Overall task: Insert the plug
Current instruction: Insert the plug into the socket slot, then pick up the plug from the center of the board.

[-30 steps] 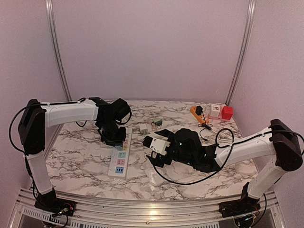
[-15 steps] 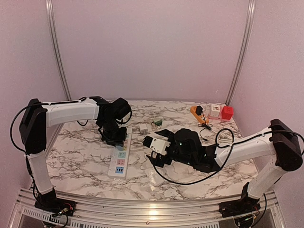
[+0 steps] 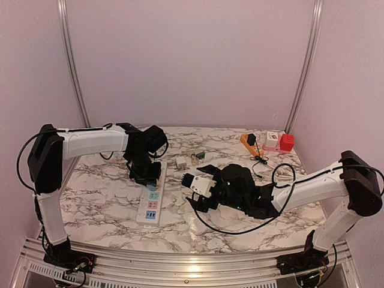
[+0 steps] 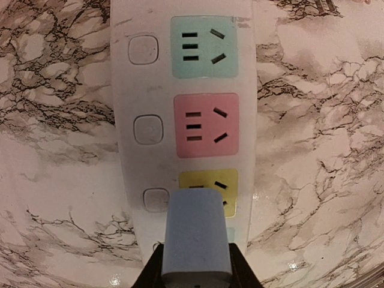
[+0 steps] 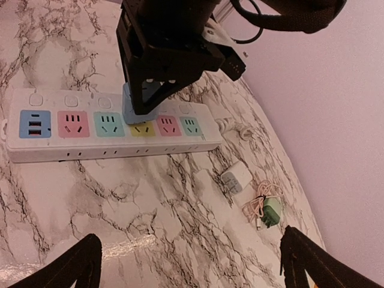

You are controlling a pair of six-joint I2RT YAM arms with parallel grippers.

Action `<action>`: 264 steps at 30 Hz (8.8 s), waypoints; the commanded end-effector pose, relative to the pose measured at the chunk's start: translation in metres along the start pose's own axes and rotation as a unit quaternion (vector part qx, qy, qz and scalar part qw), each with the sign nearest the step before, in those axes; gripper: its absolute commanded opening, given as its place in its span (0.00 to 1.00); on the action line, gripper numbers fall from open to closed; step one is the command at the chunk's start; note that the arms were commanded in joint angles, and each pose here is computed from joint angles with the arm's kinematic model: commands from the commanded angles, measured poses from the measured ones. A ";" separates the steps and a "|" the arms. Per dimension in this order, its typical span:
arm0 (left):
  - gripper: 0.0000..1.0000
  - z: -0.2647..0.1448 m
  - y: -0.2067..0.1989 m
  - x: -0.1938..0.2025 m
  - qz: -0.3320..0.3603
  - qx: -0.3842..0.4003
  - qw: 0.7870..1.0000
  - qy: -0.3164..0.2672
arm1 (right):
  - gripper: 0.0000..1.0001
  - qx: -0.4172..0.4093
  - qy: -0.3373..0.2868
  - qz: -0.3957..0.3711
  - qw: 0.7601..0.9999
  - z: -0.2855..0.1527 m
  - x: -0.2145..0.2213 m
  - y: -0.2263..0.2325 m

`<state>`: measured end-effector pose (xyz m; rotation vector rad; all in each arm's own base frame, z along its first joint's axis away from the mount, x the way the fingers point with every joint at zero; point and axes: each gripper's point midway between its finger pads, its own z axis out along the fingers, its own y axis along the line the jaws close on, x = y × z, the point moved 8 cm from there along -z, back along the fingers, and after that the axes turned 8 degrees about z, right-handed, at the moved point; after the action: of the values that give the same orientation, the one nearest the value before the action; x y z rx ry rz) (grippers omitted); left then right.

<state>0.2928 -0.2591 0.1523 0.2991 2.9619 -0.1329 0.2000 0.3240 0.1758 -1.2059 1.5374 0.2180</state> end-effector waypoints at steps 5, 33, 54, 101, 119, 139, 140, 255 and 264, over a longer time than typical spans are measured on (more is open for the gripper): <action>0.00 0.013 0.005 0.004 0.017 -0.022 0.999 0.034 | 0.99 0.011 -0.012 0.010 1.000 -0.002 -0.006 -0.005; 0.00 0.083 0.033 0.010 0.019 -0.123 0.964 0.234 | 0.98 0.003 -0.014 0.011 1.000 -0.003 -0.004 0.006; 0.00 0.082 0.035 -0.002 -0.004 -0.131 0.967 0.221 | 0.99 0.014 -0.015 0.009 1.000 -0.009 -0.002 0.003; 0.33 0.007 0.034 -0.026 -0.036 -0.095 0.988 0.116 | 0.98 0.011 -0.011 0.012 1.000 -0.006 0.004 0.007; 0.45 -0.022 0.028 -0.031 -0.042 -0.058 0.994 0.085 | 0.99 0.012 -0.010 0.010 1.000 -0.006 0.005 0.007; 0.78 -0.117 0.023 -0.048 -0.033 0.006 0.997 -0.076 | 0.98 0.040 -0.024 0.181 0.982 -0.010 -0.040 -0.064; 0.81 -0.118 0.023 -0.048 -0.029 0.013 0.996 -0.085 | 0.99 0.045 -0.014 0.201 0.978 -0.005 -0.043 -0.071; 0.99 -0.094 0.038 0.002 -0.034 0.121 0.970 -0.207 | 0.20 0.042 0.138 0.365 0.920 0.204 0.055 -0.097; 0.99 -0.092 0.027 -0.002 -0.016 0.164 0.967 -0.196 | 0.17 0.037 0.049 0.303 0.951 0.142 0.034 -0.100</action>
<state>0.2800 -0.2145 0.2360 0.1951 2.5712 -0.5220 0.3729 0.3566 0.0844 -0.6416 2.1987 0.4367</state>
